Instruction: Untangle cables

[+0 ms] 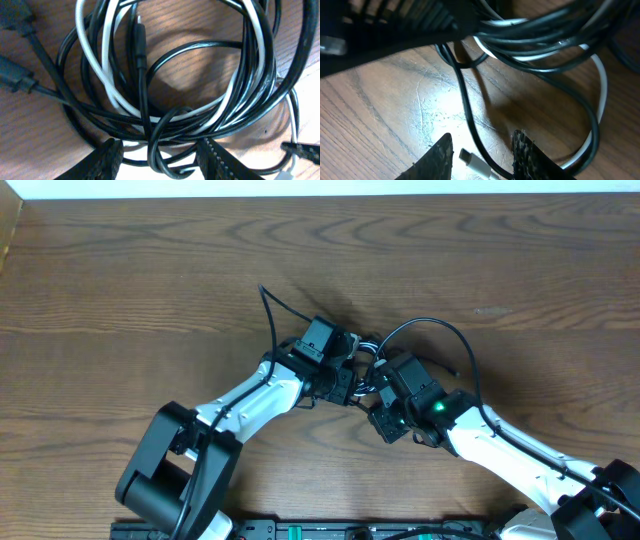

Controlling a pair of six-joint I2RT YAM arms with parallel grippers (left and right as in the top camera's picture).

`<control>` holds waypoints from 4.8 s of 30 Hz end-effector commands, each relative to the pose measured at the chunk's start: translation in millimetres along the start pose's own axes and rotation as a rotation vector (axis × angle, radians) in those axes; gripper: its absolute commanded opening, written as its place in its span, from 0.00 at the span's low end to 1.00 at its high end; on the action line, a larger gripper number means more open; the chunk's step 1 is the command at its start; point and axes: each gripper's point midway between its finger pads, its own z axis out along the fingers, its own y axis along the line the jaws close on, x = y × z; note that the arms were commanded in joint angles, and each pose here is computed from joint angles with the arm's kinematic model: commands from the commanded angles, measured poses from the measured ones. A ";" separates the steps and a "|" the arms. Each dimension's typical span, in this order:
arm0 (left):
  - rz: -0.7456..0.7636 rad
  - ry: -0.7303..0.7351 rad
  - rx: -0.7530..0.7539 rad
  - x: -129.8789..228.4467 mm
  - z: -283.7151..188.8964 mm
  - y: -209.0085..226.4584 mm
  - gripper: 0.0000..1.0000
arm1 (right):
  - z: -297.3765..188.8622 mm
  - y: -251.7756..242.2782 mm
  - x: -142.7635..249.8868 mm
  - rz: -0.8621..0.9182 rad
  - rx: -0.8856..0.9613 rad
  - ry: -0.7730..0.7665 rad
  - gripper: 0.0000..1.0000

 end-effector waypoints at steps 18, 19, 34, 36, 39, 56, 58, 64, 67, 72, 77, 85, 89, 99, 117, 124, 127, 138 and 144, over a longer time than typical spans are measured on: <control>0.013 -0.001 -0.036 0.5 5.7 8.8 0.38 | -0.7 0.1 -6.0 -0.033 0.009 -0.013 0.36; 0.012 0.002 -0.037 2.0 6.1 9.3 0.38 | -0.7 0.1 -6.0 -0.033 0.009 -0.013 0.36; 0.038 0.018 -0.007 15.8 29.7 -8.5 0.22 | -0.7 0.1 -5.3 -0.033 0.009 -0.010 0.37; 0.013 0.022 -0.005 17.1 34.4 -9.5 0.08 | -0.7 0.0 -5.1 -0.035 0.010 -0.010 0.37; -0.016 0.020 -0.002 16.2 33.0 -10.4 0.07 | -0.7 -0.1 -4.9 -0.045 0.010 -0.009 0.37; -0.259 -0.101 0.049 -8.3 -86.2 -47.0 0.07 | -8.7 53.7 -3.0 -0.151 -0.307 -0.010 0.38; -0.281 -0.101 0.051 -8.3 -86.9 -47.1 0.08 | -8.9 54.4 -2.7 -0.156 -0.311 -0.010 0.37; -0.369 -0.082 0.043 -5.2 -83.5 -44.0 0.07 | -8.4 53.0 -3.2 -0.165 -0.301 -0.013 0.37; -0.382 -0.085 -0.002 -4.0 -81.8 -34.5 0.07 | -9.5 44.8 -7.8 -0.149 -0.278 -0.029 0.43; -0.436 -0.040 -0.053 8.1 -78.9 -22.1 0.07 | -19.6 18.3 -21.7 -0.042 -0.199 -0.083 0.46; -0.543 0.028 -0.053 17.9 -66.0 -18.2 0.07 | -41.4 45.6 -26.8 -0.144 -0.376 -0.138 0.47; -0.617 0.101 0.142 13.4 -68.5 -34.2 0.07 | -40.2 53.7 -9.4 -0.227 -0.421 -0.090 0.46; -0.673 0.123 0.204 11.1 -73.3 -36.5 0.07 | -38.0 57.6 -3.9 -0.236 -0.429 -0.075 0.45; -0.712 0.192 0.329 13.3 -81.1 -56.9 0.07 | -30.4 46.2 -2.9 -0.220 -0.340 -0.063 0.11; -0.455 0.129 0.308 12.3 -78.2 -50.3 0.30 | -42.1 69.1 -26.6 -0.192 -0.471 -0.161 0.01; -0.452 0.130 0.308 12.5 -78.0 -51.0 0.29 | -42.1 69.7 -32.2 -0.157 -0.474 -0.175 0.01; -0.427 0.120 0.302 11.6 -77.5 -49.9 0.44 | -39.4 68.8 -31.7 -0.151 -0.473 -0.170 0.01; -0.463 0.057 0.092 -6.2 -108.5 -3.2 0.70 | -62.4 89.7 -21.7 -0.283 -0.697 -0.196 0.01; -0.499 0.144 0.139 3.5 -90.2 -8.6 0.70 | -72.5 97.1 -18.9 -0.334 -0.776 -0.221 0.01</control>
